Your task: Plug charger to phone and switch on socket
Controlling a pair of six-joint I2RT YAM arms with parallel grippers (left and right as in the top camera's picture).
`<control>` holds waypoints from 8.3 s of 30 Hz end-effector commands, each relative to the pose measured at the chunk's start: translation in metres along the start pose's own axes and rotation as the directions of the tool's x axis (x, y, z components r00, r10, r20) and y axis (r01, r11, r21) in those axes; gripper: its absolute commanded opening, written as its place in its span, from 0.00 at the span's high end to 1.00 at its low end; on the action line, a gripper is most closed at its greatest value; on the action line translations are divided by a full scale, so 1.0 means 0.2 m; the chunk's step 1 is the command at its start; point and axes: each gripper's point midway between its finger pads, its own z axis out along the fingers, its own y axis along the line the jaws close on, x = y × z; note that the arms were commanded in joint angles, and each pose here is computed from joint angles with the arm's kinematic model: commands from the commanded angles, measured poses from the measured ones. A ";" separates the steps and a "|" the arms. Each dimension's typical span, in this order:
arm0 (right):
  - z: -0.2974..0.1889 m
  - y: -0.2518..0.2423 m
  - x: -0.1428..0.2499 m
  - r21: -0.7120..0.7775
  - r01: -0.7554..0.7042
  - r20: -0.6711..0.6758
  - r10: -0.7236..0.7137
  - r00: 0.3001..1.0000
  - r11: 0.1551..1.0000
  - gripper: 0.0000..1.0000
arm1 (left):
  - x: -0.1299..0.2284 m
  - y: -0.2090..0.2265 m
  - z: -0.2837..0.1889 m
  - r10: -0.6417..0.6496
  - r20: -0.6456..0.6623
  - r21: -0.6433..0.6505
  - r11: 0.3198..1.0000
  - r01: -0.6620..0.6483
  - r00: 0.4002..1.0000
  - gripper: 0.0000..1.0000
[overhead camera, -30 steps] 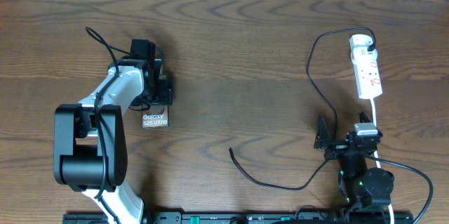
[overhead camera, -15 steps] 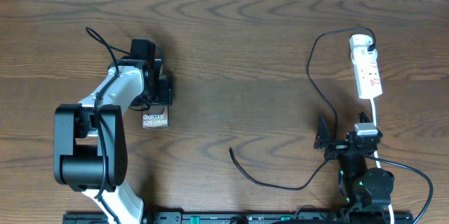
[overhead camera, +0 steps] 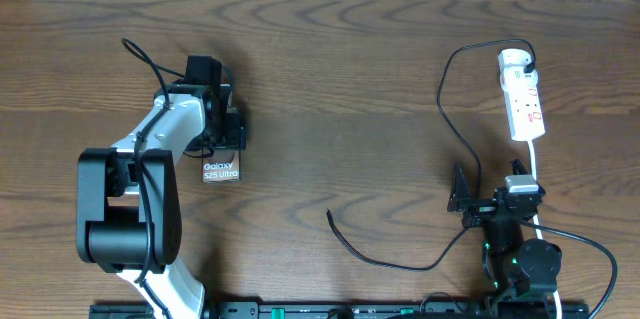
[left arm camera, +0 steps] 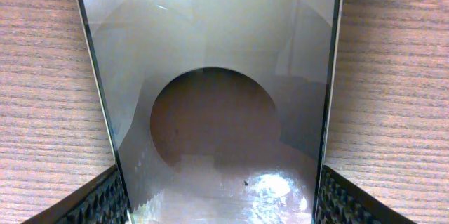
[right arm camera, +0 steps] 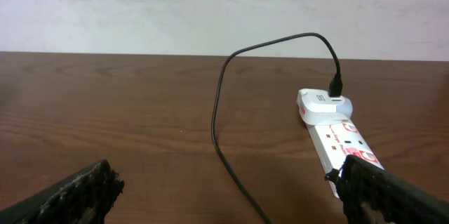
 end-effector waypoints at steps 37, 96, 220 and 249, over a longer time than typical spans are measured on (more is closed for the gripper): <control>0.00 0.00 0.00 0.002 0.007 -0.002 -0.007 1.000 1.000 0.01 | 0.00 -0.24 -0.22 -0.060 0.035 0.284 0.958 0.048 0.998 0.93; 0.00 0.00 0.00 0.002 0.007 -0.002 -0.007 1.000 1.000 0.01 | -0.05 -0.68 -0.81 -0.296 -0.928 0.234 0.006 0.972 0.226 0.93; 0.55 1.27 0.02 -0.237 -0.788 -0.925 0.117 0.362 0.568 0.03 | -0.02 -0.65 -0.59 -0.873 -0.434 0.225 0.136 0.965 0.224 0.93; 0.49 1.41 0.10 -0.291 -0.707 -0.905 0.055 0.422 0.645 0.57 | 0.03 -0.78 -0.64 -0.815 -0.552 0.175 0.095 0.980 0.178 0.93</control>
